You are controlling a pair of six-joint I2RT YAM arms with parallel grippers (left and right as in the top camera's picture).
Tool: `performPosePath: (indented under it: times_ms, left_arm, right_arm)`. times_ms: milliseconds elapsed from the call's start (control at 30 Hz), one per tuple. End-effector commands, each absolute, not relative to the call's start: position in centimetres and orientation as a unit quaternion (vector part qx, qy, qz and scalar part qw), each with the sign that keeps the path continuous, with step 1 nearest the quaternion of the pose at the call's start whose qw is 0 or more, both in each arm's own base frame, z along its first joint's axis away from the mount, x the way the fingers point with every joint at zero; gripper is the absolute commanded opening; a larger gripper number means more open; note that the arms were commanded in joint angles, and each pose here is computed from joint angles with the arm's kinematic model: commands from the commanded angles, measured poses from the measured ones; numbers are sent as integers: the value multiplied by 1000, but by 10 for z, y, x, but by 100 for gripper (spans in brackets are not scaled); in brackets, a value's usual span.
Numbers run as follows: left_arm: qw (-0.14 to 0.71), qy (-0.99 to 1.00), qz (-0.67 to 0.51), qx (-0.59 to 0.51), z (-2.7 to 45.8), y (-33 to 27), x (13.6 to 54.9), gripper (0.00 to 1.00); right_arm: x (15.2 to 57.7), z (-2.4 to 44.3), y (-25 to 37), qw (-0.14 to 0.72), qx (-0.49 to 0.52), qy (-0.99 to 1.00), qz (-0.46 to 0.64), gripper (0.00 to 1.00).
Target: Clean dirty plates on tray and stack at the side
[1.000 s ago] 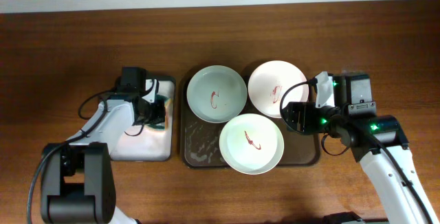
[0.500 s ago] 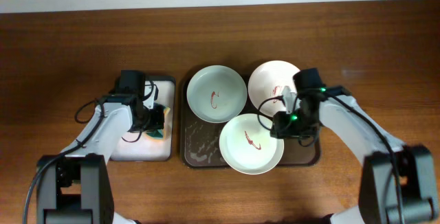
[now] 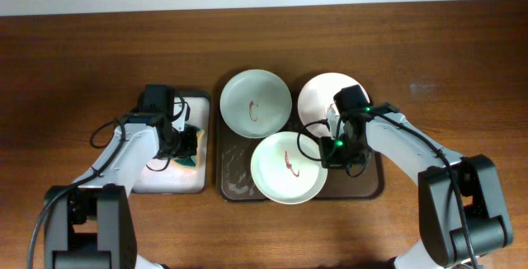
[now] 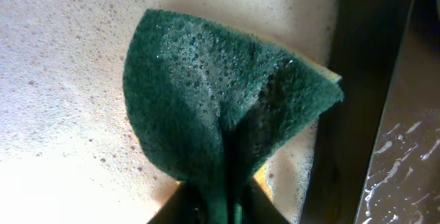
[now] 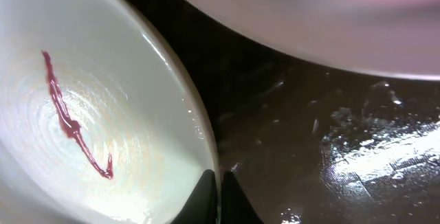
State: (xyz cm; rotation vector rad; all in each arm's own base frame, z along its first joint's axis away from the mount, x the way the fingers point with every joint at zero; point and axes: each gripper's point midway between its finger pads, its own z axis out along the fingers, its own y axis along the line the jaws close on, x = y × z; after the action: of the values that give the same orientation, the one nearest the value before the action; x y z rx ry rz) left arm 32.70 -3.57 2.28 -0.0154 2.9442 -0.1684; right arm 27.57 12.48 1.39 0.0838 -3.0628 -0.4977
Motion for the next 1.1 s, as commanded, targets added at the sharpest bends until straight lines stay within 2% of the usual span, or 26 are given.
performPosePath:
  times_ms: [0,33,67,200,267,333,433,567,800,900,1067]
  left_arm:
    - [91,994,-57,-9,19,-36,326,19]
    - [94,994,-57,-9,19,-36,327,13]
    - [99,993,-58,-8,20,-36,330,0]
    - [167,984,-70,-3,87,-41,355,0]
    - [192,978,-77,-1,105,-43,357,0]
    - [186,980,-77,-7,101,-42,354,0]
    - [146,986,-57,-50,70,-34,339,0]
    - [106,992,-61,-43,39,-48,327,0]
    - [96,993,-68,-3,32,-86,321,0]
    - [106,992,-71,-6,40,-87,323,0]
    - [228,967,-117,7,116,-101,350,0]
  right_arm:
    - [281,14,122,13,19,-989,-145,4]
    - [281,14,122,13,19,-989,-144,4]
    - [281,14,122,13,19,-989,-145,4]
    - [280,14,122,14,19,-989,-144,4]
    - [280,14,122,14,19,-989,-144,4]
    - [281,14,122,13,19,-989,-144,4]
    - [280,14,122,15,19,-989,-144,4]
    - [280,14,122,15,19,-989,-144,4]
    - [280,14,122,15,19,-989,-144,4]
    - [280,14,122,15,19,-989,-144,4]
    - [280,14,122,14,19,-989,-144,4]
